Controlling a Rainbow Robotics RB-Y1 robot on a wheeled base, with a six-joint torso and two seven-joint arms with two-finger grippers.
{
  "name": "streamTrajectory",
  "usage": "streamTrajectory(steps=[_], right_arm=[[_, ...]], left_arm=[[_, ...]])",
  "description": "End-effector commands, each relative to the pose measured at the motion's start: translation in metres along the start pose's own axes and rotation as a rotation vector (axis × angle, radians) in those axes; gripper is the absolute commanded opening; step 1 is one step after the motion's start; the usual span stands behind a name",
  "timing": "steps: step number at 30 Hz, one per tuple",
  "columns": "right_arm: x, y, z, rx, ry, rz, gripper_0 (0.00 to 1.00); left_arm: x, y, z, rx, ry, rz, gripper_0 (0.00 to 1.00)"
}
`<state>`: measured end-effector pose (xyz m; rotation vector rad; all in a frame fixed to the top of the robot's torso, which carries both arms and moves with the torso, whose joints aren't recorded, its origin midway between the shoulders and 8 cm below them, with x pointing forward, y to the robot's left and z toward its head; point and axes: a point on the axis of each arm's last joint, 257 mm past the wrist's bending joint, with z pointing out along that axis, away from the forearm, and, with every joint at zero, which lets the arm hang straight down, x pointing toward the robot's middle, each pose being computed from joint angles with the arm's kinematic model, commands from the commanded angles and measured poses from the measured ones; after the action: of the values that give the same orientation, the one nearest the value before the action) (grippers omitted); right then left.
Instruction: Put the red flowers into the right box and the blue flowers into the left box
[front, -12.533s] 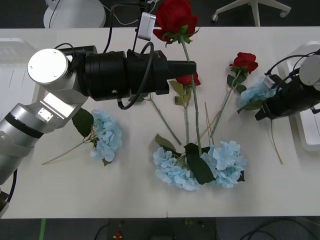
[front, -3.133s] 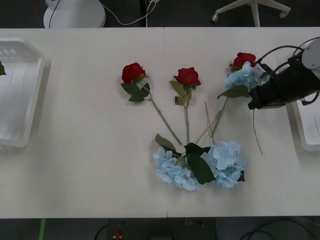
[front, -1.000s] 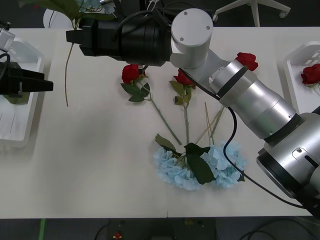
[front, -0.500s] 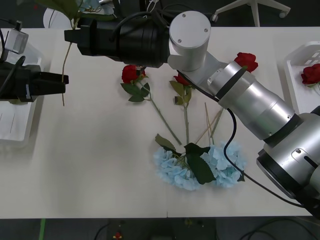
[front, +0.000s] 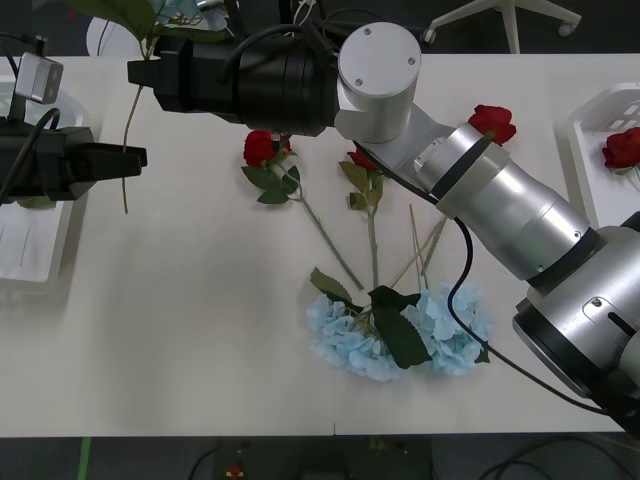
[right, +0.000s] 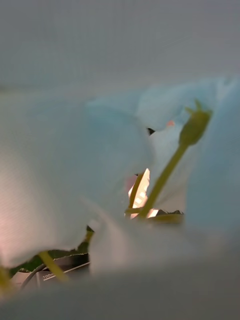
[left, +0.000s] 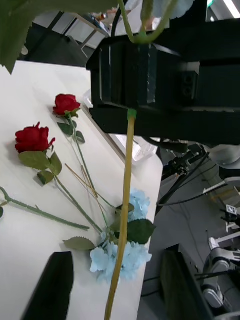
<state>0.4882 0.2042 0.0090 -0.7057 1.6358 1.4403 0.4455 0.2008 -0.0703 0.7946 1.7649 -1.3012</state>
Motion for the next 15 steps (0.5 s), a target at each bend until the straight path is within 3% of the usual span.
streamTrajectory(steps=[1, 15], right_arm=[[-0.013, 0.039, 0.02, -0.065, -0.002, -0.05, 0.0], [-0.013, 0.041, 0.02, -0.069, -0.003, -0.044, 0.0]], left_arm=[[0.002, -0.006, 0.024, 0.033, -0.02, 0.005, 0.0], [-0.009, 0.002, 0.027, 0.002, -0.043, -0.007, 0.0]])
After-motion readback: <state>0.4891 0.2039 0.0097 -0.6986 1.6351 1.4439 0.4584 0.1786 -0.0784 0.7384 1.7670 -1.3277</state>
